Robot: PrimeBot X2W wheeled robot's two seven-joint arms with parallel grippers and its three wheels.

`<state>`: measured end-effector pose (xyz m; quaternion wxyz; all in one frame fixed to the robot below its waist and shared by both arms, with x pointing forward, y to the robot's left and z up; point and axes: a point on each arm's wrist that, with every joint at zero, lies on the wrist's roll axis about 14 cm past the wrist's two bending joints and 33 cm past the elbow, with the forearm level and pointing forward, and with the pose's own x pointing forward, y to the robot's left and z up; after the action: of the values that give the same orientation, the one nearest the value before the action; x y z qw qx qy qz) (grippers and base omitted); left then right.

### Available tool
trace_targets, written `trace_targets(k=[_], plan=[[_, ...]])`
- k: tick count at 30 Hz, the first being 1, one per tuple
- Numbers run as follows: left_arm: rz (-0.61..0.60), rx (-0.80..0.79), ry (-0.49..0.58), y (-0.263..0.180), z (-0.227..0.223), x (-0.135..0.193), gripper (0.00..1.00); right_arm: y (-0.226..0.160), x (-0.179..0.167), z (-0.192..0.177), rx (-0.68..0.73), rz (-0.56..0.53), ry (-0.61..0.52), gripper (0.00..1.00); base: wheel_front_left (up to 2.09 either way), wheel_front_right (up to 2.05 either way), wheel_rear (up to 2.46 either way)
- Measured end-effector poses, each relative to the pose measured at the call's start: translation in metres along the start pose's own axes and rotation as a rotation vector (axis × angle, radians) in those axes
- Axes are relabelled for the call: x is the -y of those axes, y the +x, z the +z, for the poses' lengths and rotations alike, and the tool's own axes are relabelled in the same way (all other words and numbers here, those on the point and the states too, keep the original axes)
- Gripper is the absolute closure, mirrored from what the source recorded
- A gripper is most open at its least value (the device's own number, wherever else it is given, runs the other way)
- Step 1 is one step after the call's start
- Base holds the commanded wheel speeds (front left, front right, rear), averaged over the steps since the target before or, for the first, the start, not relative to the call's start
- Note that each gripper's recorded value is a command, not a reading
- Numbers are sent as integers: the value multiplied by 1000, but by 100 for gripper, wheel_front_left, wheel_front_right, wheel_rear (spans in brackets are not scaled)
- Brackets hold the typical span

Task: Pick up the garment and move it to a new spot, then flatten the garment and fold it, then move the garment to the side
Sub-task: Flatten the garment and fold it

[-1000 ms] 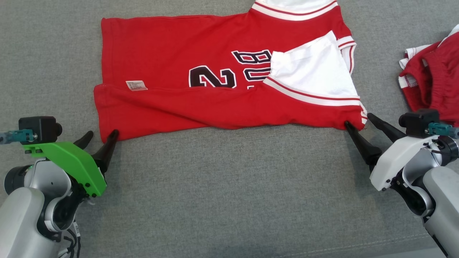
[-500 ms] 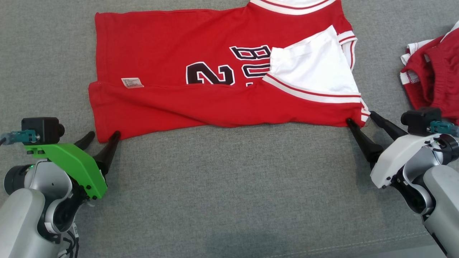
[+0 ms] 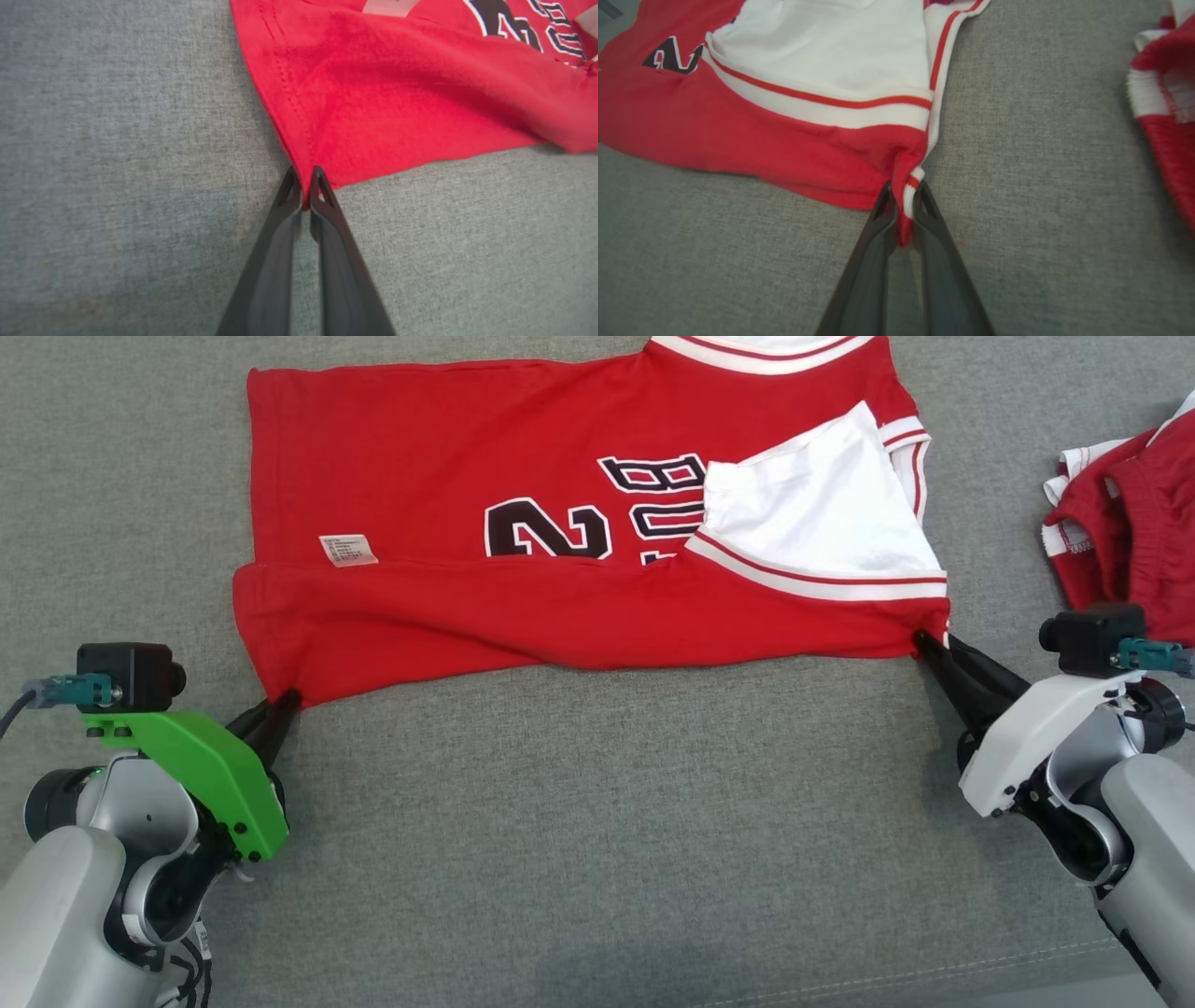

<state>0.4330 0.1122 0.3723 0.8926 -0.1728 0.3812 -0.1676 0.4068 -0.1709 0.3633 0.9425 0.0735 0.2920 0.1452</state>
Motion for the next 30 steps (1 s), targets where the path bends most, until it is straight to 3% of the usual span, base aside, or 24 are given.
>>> trace_targets(k=[8,14,30], plan=[[-53,-36,-13,-12,4,6,100,-11,28,21,17,-51,-69,100,0,0,0],[-93,-9,-53,-28,15,16,100,-20,28,26,5,-51,-81,100,0,0,0],[-99,2,-169,-85,-40,29,100,-82,16,-53,-147,-60,58,100,0,0,0]])
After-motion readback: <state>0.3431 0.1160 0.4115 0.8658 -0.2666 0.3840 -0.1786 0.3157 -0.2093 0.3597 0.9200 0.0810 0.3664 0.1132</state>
